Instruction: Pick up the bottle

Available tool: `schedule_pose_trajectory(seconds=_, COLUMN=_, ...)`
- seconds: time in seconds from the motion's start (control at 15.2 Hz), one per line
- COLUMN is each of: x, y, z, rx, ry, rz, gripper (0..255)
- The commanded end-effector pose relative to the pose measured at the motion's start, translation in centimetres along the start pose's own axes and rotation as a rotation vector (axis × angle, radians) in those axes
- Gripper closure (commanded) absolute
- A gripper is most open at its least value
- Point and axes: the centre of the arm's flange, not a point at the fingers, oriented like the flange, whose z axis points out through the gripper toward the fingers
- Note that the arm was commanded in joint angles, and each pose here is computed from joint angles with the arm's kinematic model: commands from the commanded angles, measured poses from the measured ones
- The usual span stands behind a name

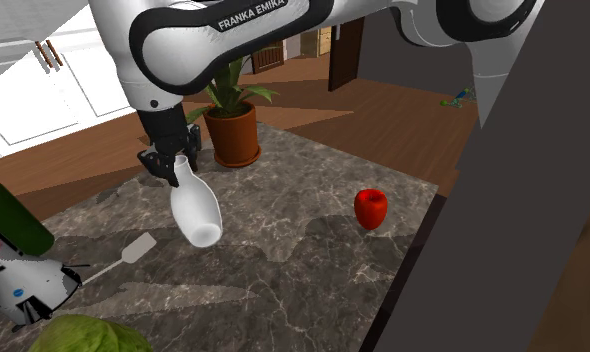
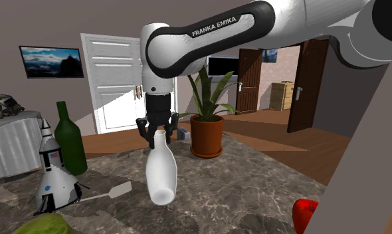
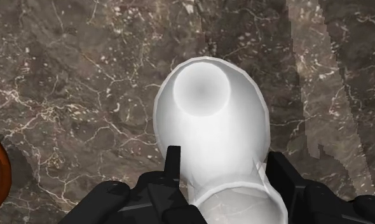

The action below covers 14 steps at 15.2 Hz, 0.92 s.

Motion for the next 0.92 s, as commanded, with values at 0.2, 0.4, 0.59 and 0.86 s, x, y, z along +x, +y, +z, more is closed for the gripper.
schedule_pose_trajectory(seconds=0.2, x=0.1, y=0.0, z=-1.5, rx=-0.001, ry=-0.004, rz=0.000, gripper=255)
schedule_pose_trajectory(seconds=0.4, x=0.2, y=0.0, z=-3.1, rx=-0.001, ry=-0.004, rz=0.000, gripper=255)
schedule_pose_trajectory(seconds=0.59, x=0.2, y=0.0, z=-4.7, rx=-0.001, ry=-0.004, rz=0.000, gripper=255)
schedule_pose_trajectory(seconds=0.86, x=0.3, y=0.0, z=-6.8, rx=-0.001, ry=-0.004, rz=0.000, gripper=255)
